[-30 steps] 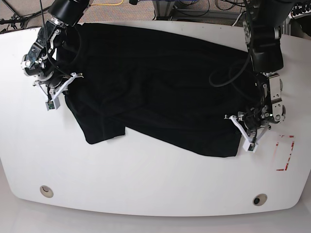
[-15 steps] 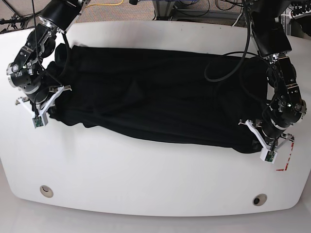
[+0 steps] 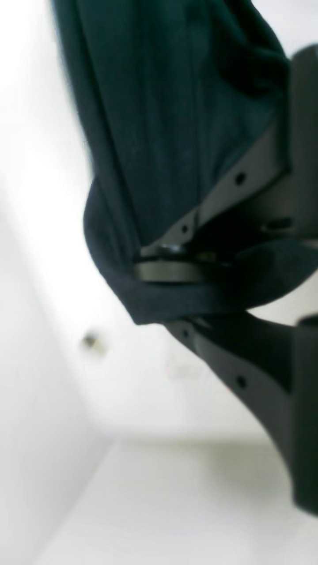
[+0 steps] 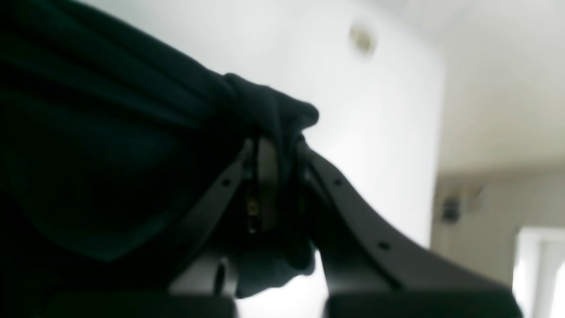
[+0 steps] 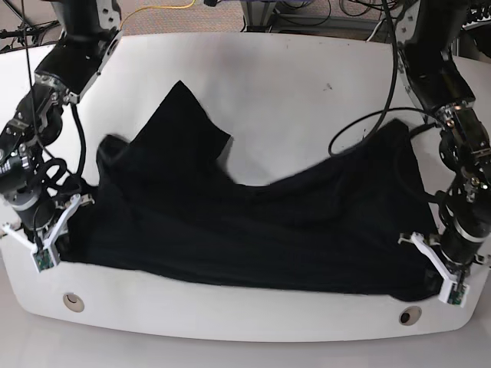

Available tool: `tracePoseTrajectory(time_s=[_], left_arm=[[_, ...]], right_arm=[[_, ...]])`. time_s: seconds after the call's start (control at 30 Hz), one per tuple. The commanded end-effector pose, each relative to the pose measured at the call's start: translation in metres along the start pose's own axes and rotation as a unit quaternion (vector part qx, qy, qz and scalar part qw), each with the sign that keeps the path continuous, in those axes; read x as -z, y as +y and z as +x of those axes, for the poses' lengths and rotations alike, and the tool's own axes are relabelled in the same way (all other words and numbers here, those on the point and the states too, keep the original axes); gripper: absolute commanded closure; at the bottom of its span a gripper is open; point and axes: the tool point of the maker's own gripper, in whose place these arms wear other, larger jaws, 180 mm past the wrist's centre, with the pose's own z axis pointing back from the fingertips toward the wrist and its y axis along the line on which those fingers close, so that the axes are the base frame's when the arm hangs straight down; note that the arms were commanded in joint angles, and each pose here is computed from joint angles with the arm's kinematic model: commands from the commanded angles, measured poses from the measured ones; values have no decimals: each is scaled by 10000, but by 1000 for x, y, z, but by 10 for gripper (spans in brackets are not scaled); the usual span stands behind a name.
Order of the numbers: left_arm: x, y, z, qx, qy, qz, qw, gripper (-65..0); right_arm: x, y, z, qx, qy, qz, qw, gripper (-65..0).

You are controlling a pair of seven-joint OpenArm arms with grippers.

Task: Fold the T-shirt properly
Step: 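Lift the shirt with both grippers and swing it across the table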

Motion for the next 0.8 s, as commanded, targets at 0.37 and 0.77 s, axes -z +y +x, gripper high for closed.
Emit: tracePoseTrajectory(time_s=[0.37,0.77], left_arm=[[-51,92,138,378,-1477,1181,9812,0],[-85,134,213,231,-2217,1534,9627,0]], right_arm=[[-46,-94,140,-926,-930,-1211,9839,0],[-88,-146,237,-1214,-1424,-1666,9681,0]])
